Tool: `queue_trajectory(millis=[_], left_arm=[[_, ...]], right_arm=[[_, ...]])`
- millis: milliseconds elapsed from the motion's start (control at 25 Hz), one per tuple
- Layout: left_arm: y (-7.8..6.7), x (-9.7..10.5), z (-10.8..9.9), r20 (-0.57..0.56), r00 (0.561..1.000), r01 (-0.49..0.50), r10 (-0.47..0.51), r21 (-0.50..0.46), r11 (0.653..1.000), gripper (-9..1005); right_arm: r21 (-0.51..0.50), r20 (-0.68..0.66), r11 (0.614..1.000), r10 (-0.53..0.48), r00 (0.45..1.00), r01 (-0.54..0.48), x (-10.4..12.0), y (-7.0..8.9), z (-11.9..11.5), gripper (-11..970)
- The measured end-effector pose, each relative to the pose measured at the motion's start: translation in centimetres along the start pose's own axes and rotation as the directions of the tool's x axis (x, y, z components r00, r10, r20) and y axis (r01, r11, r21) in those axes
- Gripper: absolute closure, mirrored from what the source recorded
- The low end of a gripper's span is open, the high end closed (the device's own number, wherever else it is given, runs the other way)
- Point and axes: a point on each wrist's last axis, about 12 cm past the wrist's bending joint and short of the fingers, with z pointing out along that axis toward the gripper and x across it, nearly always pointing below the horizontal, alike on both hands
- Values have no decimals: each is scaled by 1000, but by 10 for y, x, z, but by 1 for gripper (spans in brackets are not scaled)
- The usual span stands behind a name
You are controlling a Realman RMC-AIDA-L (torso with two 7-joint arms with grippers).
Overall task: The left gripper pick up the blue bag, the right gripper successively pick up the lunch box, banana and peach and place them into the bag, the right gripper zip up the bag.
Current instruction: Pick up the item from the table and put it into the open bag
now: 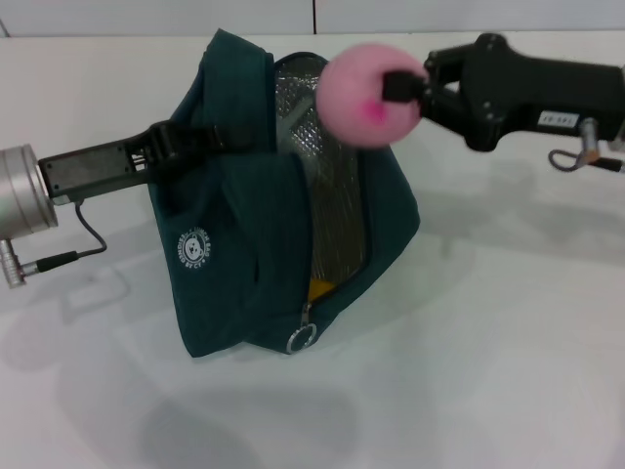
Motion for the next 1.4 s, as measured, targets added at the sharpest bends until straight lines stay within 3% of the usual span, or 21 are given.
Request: queue_trajectory(millis=[720,1400], left_arm=[[-1,-2,-2,23,1000,-6,5,11,1000,966],[-1,-1,-2,22,1000,-4,4,8,1000,967]], right_arm=[[52,-125,998,53,991,-47,25,-4,33,888],[16,-160,997,72,984,-70,25,-3,44,607]])
